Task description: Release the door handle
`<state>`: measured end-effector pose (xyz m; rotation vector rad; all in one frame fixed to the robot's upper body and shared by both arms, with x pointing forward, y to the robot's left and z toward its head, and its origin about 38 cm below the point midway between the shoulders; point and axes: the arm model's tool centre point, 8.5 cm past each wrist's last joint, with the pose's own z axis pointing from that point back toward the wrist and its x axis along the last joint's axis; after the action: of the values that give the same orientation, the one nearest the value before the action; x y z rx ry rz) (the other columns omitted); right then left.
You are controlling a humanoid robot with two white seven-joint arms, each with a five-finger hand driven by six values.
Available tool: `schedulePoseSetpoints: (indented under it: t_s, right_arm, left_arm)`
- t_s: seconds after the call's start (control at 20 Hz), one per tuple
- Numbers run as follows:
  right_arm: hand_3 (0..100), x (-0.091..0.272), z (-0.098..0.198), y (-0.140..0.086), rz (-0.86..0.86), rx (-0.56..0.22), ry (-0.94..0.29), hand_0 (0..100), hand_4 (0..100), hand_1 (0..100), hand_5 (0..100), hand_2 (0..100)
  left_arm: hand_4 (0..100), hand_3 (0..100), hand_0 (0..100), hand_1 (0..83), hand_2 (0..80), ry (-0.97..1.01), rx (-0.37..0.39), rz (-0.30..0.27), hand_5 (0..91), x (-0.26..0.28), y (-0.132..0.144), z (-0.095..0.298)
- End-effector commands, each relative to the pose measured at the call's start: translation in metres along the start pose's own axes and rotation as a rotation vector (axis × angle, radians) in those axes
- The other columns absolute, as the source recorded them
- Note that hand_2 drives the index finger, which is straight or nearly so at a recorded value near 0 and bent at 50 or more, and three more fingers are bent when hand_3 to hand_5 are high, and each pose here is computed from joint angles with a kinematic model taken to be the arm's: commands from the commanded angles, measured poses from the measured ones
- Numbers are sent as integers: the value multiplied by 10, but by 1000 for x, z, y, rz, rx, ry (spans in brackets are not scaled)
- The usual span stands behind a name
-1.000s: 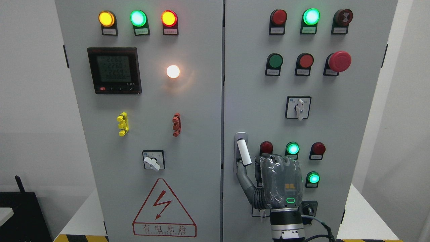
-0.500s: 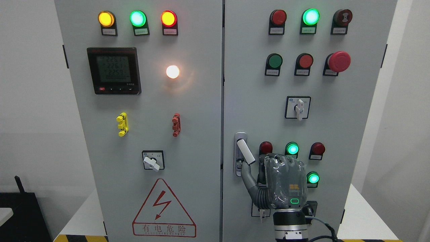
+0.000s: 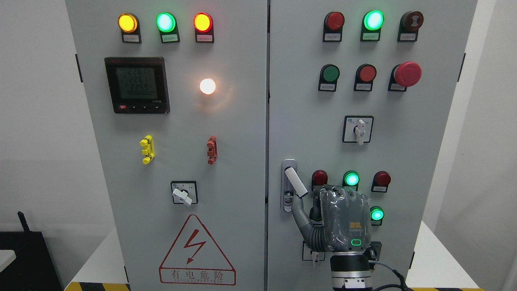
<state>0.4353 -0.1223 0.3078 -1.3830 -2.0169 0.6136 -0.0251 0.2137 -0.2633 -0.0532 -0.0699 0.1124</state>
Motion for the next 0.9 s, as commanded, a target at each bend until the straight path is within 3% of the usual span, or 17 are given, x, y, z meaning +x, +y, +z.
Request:
schedulePoseSetpoints:
  t_s: [0.0, 0.85]
  right_arm:
    - [1000, -5, -1, -2, 5, -4, 12, 552, 1000, 416, 974, 1000]
    - [1000, -10, -8, -10, 8, -30, 23, 555, 1000, 408, 975, 1000]
  left_arm:
    - [0, 0, 120, 389, 0, -15, -3, -13, 0, 5, -1, -1]
    - [0, 0, 120, 389, 0, -15, -4, -13, 0, 5, -1, -1]
